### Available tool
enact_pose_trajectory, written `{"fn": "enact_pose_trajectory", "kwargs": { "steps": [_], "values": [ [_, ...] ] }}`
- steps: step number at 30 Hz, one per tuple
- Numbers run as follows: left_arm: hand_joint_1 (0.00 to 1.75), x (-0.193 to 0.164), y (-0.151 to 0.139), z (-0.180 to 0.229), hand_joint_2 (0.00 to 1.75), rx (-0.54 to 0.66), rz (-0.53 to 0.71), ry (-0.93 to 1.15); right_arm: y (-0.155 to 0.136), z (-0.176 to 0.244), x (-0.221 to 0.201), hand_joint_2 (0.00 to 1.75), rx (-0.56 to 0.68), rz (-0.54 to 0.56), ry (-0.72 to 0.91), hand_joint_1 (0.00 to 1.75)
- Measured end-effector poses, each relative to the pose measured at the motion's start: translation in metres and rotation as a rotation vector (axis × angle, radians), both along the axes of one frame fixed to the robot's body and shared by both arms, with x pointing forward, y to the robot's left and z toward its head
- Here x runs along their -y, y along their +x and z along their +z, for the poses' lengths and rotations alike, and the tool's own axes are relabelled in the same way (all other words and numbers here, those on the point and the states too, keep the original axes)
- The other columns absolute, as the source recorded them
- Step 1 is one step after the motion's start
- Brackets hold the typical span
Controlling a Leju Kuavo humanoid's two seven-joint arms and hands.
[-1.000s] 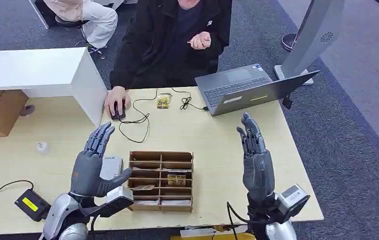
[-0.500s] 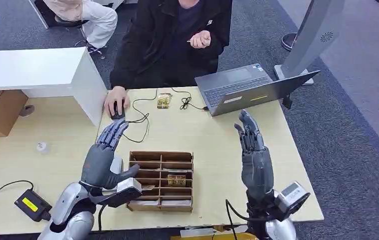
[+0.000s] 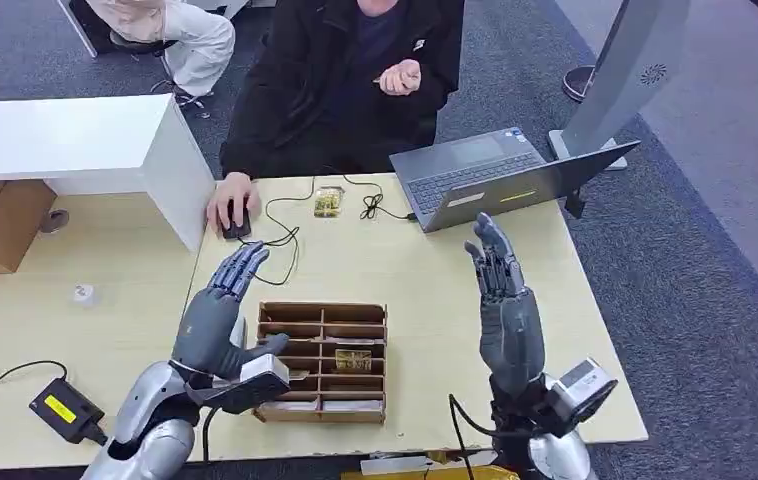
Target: Pass the card to the sensor for recognition and then transmit it.
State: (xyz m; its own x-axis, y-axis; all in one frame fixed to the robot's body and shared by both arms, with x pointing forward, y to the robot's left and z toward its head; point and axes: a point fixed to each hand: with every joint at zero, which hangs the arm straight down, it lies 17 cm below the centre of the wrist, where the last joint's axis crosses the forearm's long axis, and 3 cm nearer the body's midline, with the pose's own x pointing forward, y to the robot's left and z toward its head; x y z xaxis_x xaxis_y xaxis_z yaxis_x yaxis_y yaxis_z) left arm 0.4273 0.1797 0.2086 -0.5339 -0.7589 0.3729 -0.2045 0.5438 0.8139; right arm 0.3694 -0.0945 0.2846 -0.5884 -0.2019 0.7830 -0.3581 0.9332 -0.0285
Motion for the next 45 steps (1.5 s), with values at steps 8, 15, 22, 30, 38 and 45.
{"fn": "enact_pose_trajectory", "kwargs": {
  "steps": [8, 15, 22, 30, 38, 45],
  "values": [
    [0.0, 0.014, 0.006, -0.015, 1.75, -0.053, -0.032, 0.017, 0.001, -0.002, -0.006, 0.0, -0.01, 0.017, -0.004, 0.0],
    [0.0, 0.021, 0.012, -0.032, 1.75, -0.098, -0.031, 0.049, 0.001, -0.001, -0.009, 0.0, -0.011, 0.025, -0.003, 0.0],
    [1.75, 0.021, 0.015, -0.047, 1.75, -0.132, -0.02, 0.079, 0.002, -0.002, -0.011, 0.0, -0.014, 0.029, -0.004, 0.0],
    [1.75, 0.022, 0.017, -0.057, 1.75, -0.151, -0.014, 0.111, 0.002, -0.001, -0.011, 0.0, -0.015, 0.033, -0.002, 0.0],
    [1.75, 0.022, 0.021, -0.054, 1.75, -0.141, -0.014, 0.117, 0.003, -0.002, -0.012, 0.0, -0.017, 0.034, -0.003, 0.0],
    [1.75, 0.023, 0.02, -0.053, 1.75, -0.137, -0.015, 0.118, 0.003, -0.004, -0.012, 0.0, -0.021, 0.034, -0.004, 0.0]
  ]
}}
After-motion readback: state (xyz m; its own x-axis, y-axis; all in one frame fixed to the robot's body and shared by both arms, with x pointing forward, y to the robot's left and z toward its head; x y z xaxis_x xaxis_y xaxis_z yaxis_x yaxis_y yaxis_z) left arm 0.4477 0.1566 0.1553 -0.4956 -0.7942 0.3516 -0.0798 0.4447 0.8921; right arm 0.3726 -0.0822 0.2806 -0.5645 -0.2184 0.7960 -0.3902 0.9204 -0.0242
